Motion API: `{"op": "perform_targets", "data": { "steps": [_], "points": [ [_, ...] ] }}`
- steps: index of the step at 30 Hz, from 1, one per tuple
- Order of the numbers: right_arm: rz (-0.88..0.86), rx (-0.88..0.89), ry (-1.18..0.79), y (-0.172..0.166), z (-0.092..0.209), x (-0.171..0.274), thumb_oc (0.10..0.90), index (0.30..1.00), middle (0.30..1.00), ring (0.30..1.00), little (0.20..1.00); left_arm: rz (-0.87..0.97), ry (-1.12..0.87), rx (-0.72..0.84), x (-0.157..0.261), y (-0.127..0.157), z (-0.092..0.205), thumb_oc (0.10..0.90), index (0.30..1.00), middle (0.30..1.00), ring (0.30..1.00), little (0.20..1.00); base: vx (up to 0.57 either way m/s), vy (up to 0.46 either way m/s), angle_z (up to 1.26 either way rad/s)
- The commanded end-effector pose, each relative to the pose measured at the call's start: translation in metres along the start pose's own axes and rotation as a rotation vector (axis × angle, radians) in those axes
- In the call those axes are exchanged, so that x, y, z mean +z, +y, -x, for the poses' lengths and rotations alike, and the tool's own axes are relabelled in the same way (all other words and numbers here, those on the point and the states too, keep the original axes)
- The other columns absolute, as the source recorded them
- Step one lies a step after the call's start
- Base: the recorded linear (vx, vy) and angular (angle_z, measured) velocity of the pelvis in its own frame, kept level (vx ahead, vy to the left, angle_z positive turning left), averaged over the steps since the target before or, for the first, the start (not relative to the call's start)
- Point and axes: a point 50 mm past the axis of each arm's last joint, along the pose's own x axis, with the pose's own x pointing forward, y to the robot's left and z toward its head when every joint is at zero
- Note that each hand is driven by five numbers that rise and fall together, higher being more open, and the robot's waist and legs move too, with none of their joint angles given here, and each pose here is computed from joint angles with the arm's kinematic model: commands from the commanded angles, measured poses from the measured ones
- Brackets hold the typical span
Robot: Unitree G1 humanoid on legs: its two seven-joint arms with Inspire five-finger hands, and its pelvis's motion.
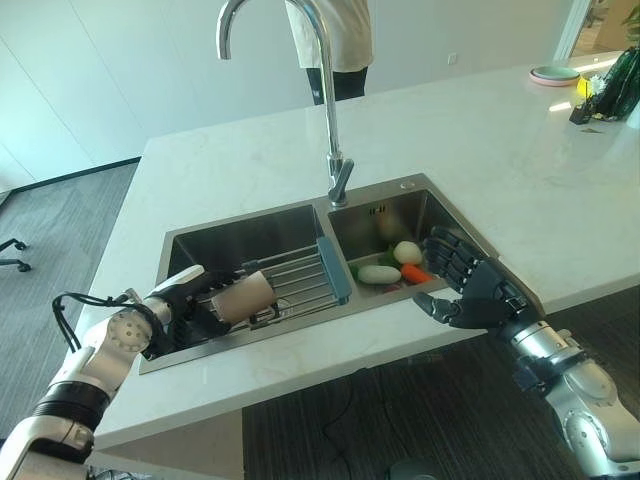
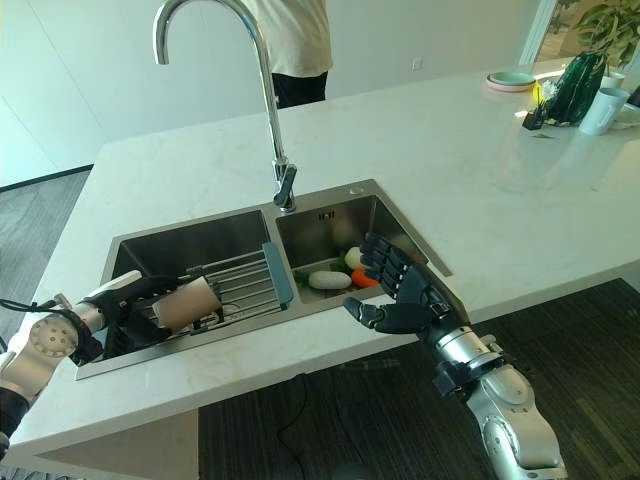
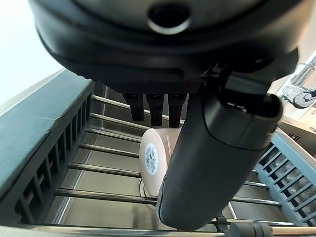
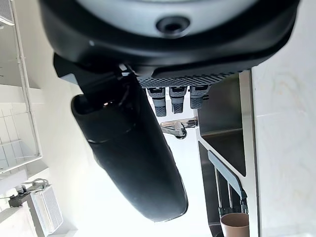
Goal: Place the dishes in the dishwasher.
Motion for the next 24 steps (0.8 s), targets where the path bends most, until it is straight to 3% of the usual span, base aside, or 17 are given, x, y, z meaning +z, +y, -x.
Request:
{"op": "perform_targets", "data": {
  "steps": [1,9,24],
  "points": [
    [0.102,0.046,-0.248,-0.003,-0.011,0.053,0.8,0.9,0.9,0.9,0.9,0.034,-0.119,0.278,0.032,0.06,-0.002,0.8,0.9,0.9,0.9,0.9,0.0,0.0,0.0],
    [0.098,0.041,-0.243,-0.002,-0.011,0.051,0.8,0.9,0.9,0.9,0.9,0.11,-0.107,0.306,0.031,0.056,-0.006,0.8,0.9,0.9,0.9,0.9,0.02,-0.011,-0.08],
    [0.105,0.058,-0.22,0.0,-0.009,0.048,0.8,0.9,0.9,0.9,0.9,0.153,0.034,0.154,0.01,0.024,-0.016,0.8,0.9,0.9,0.9,0.9,0.01,0.0,0.0]
  ]
}}
